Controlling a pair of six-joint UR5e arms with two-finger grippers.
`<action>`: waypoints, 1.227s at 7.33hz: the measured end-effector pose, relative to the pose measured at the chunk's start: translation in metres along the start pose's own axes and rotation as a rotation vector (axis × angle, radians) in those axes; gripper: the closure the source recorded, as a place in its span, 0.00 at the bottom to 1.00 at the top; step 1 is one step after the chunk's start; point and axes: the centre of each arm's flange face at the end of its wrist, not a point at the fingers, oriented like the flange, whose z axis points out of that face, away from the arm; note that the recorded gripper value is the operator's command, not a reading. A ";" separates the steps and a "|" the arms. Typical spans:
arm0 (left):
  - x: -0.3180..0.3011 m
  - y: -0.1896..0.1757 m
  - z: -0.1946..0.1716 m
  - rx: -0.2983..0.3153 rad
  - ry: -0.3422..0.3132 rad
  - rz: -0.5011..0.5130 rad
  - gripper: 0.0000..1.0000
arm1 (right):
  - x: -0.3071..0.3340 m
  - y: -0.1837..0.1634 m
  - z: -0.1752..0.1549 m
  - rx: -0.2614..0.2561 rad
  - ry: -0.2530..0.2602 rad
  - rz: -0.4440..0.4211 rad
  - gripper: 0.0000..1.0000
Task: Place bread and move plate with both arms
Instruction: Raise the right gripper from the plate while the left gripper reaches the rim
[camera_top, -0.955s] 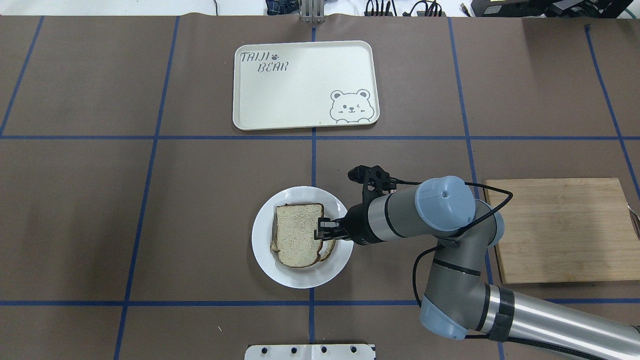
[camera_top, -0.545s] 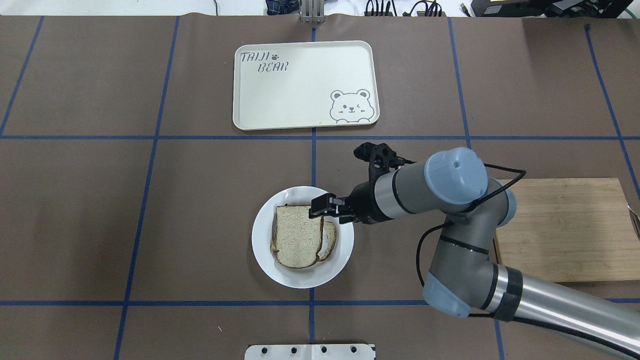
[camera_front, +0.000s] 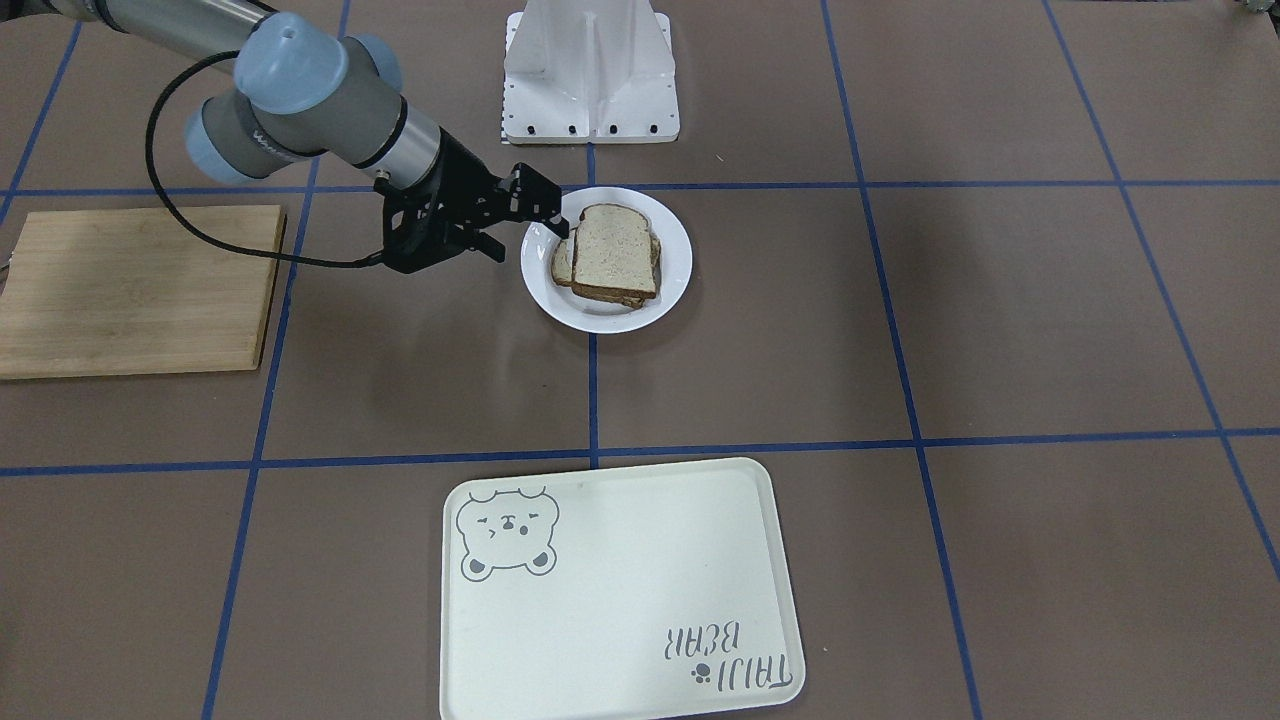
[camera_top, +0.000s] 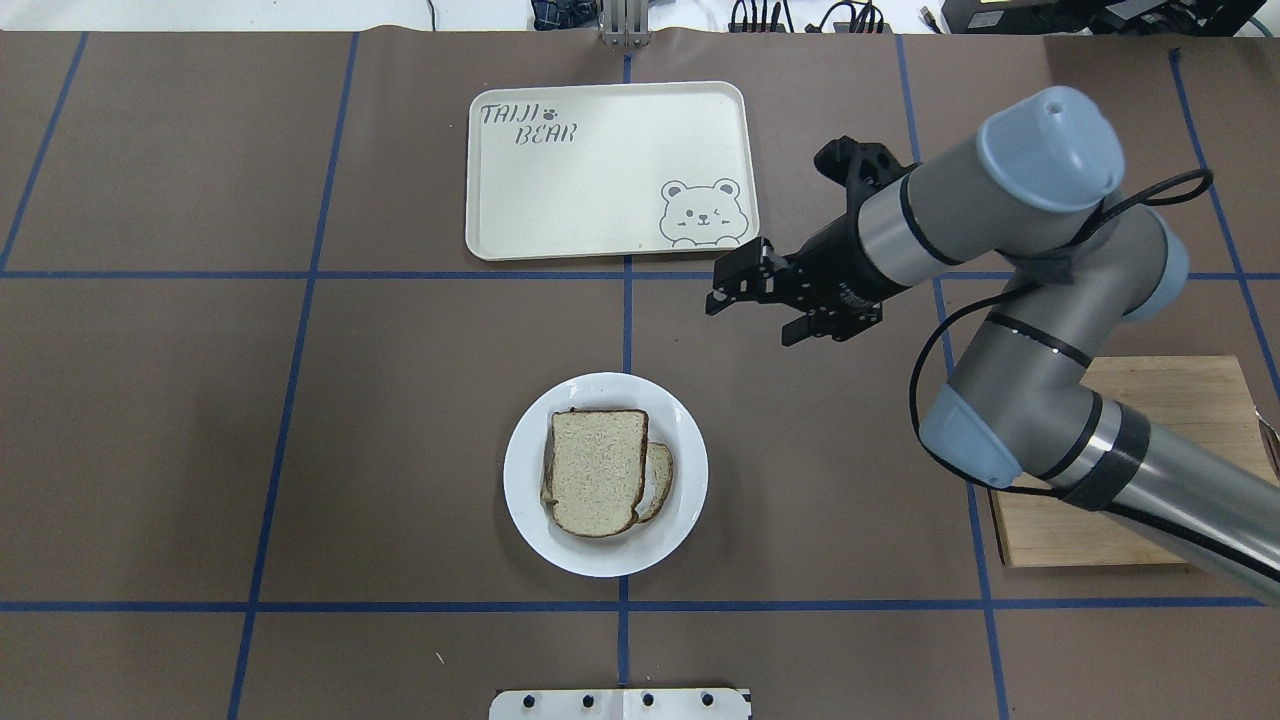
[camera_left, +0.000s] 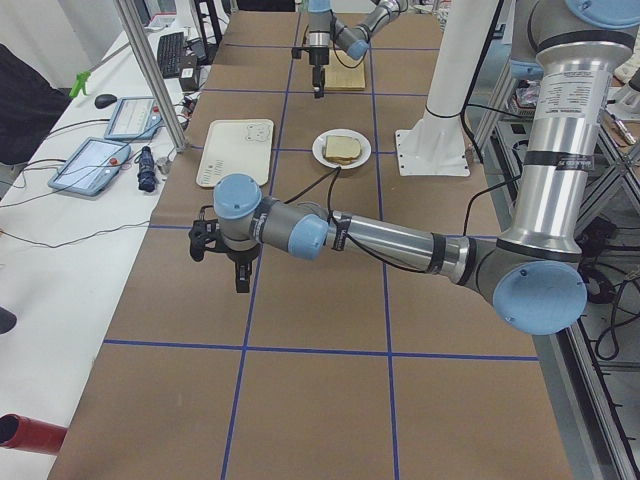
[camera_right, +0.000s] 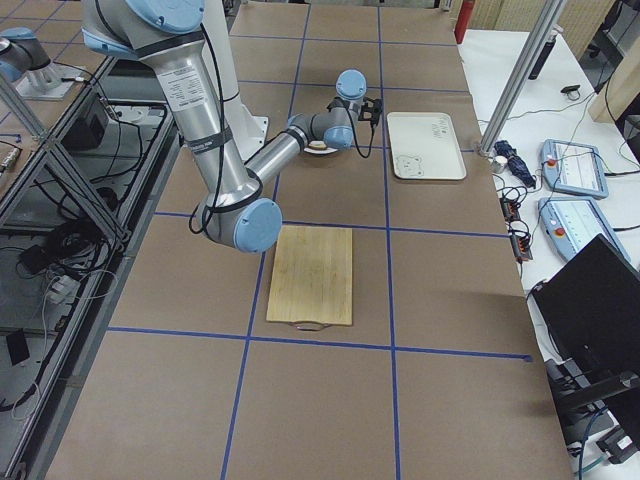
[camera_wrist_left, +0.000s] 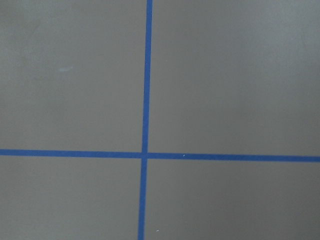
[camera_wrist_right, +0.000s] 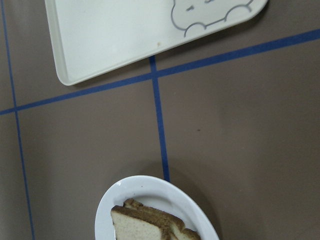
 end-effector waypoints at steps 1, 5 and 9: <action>0.060 0.005 0.028 0.016 0.031 -0.025 0.01 | 0.014 -0.021 -0.017 0.026 0.032 0.045 0.00; 0.270 0.086 0.129 0.123 0.307 -0.180 0.01 | 0.083 -0.071 -0.065 0.106 0.140 0.023 0.00; 0.340 0.197 0.201 0.163 0.547 -0.227 0.01 | 0.132 -0.080 -0.077 0.112 0.198 -0.031 0.00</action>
